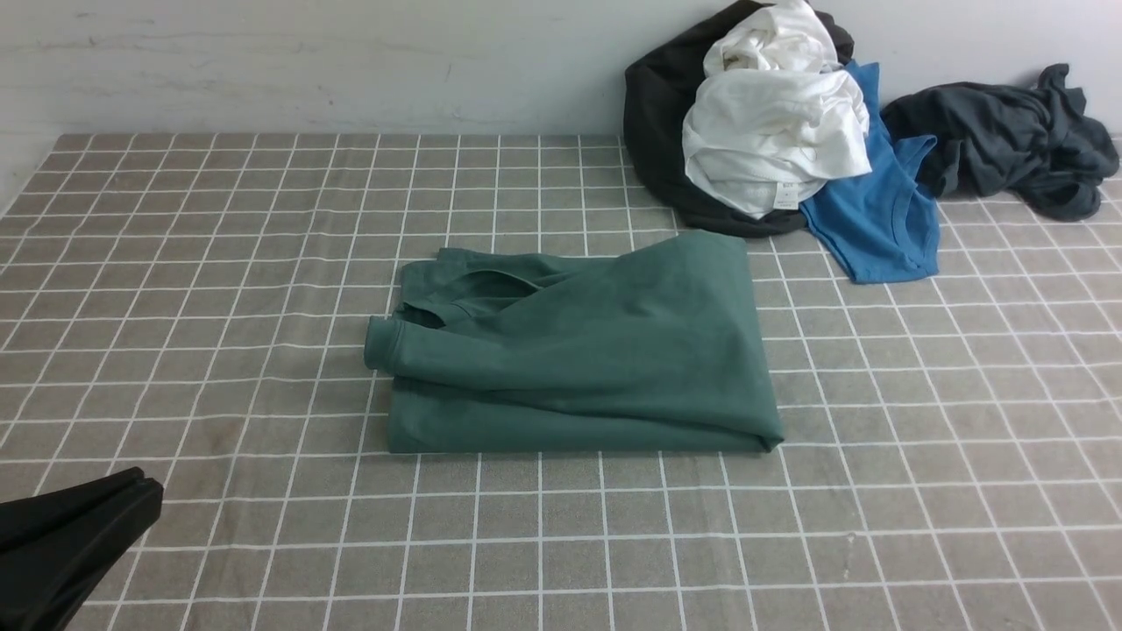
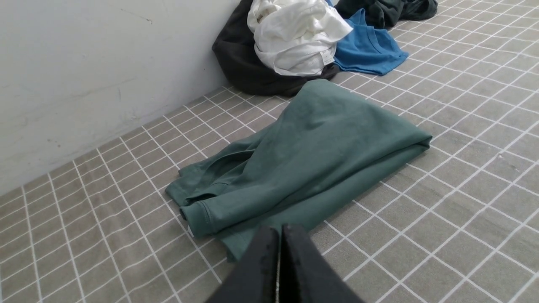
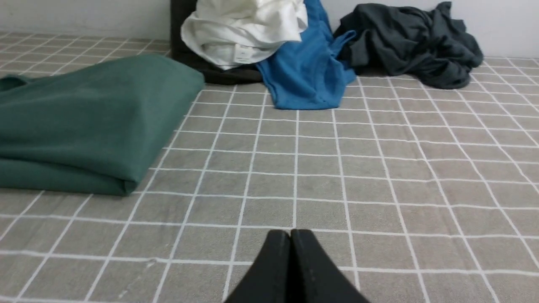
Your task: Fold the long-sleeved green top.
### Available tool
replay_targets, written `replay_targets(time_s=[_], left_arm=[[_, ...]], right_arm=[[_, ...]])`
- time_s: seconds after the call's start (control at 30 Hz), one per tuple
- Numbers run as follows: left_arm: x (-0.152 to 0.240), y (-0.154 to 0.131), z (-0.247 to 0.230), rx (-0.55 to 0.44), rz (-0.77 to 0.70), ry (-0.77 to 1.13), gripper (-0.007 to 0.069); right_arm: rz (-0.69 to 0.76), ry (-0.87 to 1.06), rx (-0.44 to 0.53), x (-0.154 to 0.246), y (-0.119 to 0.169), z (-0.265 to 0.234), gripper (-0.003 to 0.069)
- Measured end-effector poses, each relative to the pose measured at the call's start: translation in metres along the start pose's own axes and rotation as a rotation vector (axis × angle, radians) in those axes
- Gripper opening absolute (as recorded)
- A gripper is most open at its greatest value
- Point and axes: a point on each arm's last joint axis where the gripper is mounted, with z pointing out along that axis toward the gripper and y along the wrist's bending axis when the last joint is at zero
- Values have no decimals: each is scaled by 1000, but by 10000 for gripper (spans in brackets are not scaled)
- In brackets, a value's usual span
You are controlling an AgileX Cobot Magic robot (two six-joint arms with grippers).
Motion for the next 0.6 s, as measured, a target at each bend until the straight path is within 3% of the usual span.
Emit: replay_targets(time_s=[0.43,0.6], left_arm=[[0,0,0,1,-2,-1,-7],[0,0,0,1,-2,-1,-7]], right_arm=[[43,3,10,0,0,0,-14],[-11,3,-1,0,1,0,-14]])
